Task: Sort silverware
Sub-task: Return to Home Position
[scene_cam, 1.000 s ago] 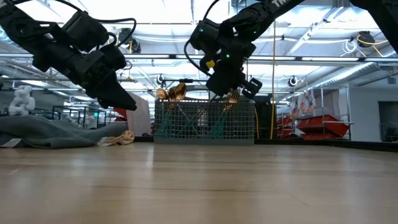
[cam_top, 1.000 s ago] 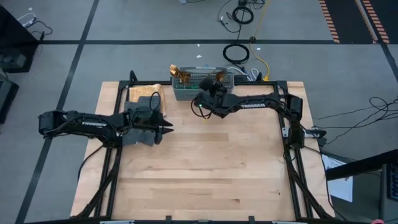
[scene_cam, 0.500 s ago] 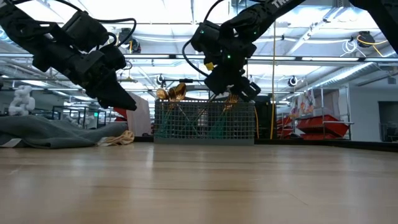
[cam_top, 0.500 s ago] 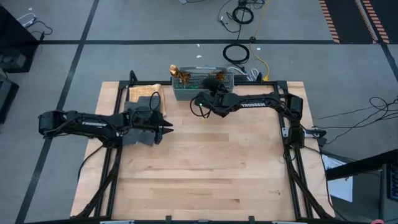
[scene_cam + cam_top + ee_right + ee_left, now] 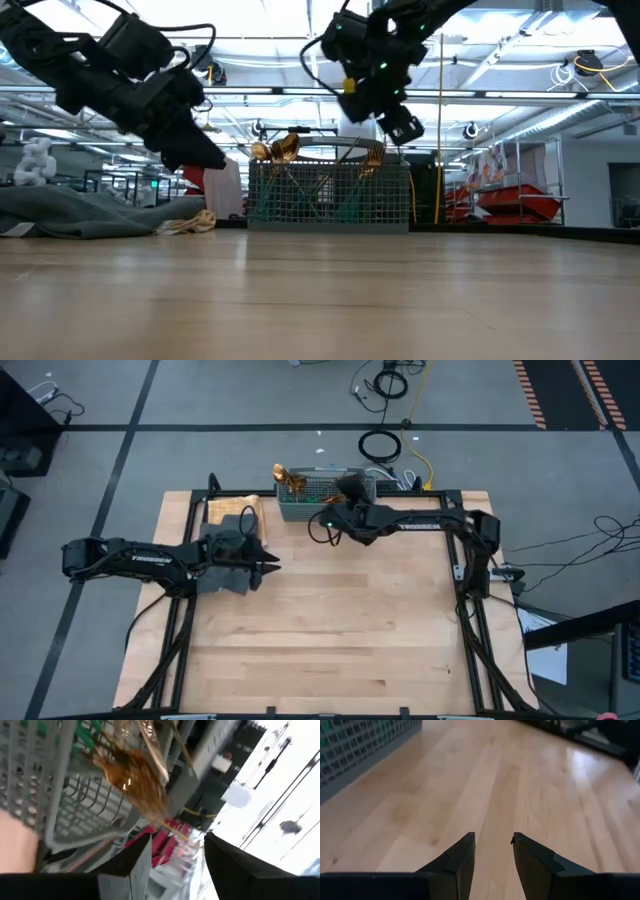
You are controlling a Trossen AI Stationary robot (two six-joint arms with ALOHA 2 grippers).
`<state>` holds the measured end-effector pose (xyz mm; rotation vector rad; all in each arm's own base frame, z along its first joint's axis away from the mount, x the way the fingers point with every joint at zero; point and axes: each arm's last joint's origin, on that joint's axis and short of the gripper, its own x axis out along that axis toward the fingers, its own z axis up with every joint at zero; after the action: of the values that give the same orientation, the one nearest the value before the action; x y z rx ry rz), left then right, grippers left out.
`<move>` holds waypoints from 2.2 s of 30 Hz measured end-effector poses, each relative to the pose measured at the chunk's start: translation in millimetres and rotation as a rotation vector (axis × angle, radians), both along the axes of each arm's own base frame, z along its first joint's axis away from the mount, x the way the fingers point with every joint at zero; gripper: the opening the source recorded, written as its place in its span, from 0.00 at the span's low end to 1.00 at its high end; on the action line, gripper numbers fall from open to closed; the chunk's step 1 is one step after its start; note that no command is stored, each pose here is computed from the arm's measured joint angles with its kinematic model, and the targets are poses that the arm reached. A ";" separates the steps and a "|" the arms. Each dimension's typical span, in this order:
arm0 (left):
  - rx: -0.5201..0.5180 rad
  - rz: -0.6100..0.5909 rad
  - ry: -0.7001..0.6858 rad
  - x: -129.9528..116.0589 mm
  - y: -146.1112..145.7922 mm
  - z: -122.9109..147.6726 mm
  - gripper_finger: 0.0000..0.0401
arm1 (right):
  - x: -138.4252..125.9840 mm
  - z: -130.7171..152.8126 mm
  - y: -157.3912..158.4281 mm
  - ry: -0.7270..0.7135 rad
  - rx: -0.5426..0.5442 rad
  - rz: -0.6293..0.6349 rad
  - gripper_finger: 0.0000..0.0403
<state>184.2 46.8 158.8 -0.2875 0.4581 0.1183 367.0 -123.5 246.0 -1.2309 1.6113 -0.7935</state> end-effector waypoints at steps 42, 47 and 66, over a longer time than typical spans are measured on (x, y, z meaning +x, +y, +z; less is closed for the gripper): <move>0.262 -0.328 -0.745 -122.2 -33.1 97.5 0.35 | -249.7 -11.4 117.7 -1.599 1.009 0.378 0.42; 0.254 -0.306 -0.673 -112.5 -27.0 72.0 0.35 | -244.7 -25.5 127.1 -1.558 1.184 0.554 0.42; 0.228 -0.517 -0.603 -105.6 -27.6 41.8 0.35 | -271.2 -45.0 138.3 -1.515 1.308 0.963 0.42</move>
<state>78.6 19.2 200.6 0.0330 -0.0914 -0.4126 95.7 14.8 201.0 -0.0706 -0.0323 0.1531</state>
